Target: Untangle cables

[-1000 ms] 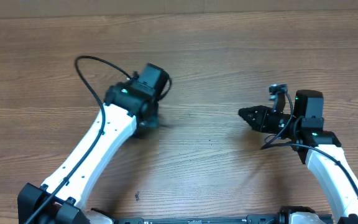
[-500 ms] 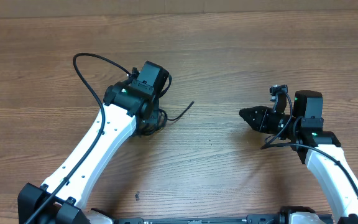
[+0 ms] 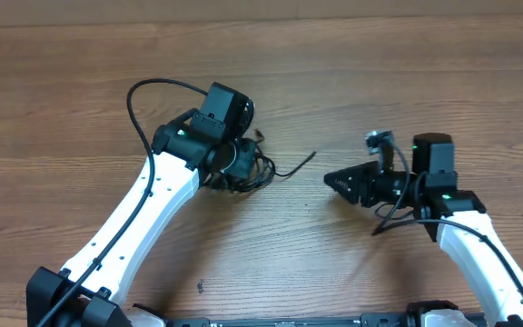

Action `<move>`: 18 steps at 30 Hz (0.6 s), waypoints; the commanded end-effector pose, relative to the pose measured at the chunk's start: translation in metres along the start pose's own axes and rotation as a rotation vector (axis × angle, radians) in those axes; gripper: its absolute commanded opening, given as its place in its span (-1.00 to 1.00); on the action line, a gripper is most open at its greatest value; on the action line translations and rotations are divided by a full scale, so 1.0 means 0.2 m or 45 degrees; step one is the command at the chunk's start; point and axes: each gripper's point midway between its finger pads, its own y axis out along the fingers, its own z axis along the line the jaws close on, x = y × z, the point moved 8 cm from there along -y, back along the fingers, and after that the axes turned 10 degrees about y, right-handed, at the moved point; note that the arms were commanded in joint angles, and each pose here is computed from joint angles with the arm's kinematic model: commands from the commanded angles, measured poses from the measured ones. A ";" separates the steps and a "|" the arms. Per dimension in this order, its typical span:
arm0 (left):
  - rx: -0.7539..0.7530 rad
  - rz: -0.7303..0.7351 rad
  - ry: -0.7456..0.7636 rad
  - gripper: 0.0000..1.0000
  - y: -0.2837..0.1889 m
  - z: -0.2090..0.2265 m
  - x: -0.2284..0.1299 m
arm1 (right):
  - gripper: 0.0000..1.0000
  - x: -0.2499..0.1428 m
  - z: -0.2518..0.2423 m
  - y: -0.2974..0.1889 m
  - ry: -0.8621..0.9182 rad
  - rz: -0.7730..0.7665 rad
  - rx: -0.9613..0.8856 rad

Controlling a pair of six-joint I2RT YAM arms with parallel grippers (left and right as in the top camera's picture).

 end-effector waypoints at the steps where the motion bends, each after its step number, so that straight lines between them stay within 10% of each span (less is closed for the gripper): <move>1: -0.248 -0.057 0.169 -0.91 -0.01 -0.10 0.03 | 0.01 0.01 0.08 0.03 -0.179 0.006 -0.012; 5: -0.252 -0.066 0.190 -0.78 -0.01 -0.10 0.03 | 0.03 0.00 0.08 0.06 -0.201 0.017 -0.063; 7: -0.218 -0.062 0.188 0.22 -0.01 -0.09 0.03 | 0.05 0.00 0.08 0.06 -0.200 0.014 -0.066; 10: -0.188 -0.060 0.188 1.00 -0.01 -0.08 0.03 | 0.09 0.00 0.08 0.06 -0.201 0.013 -0.066; 18: -0.018 -0.033 0.049 0.99 0.00 -0.02 0.02 | 0.21 0.00 0.08 0.06 -0.201 0.013 -0.067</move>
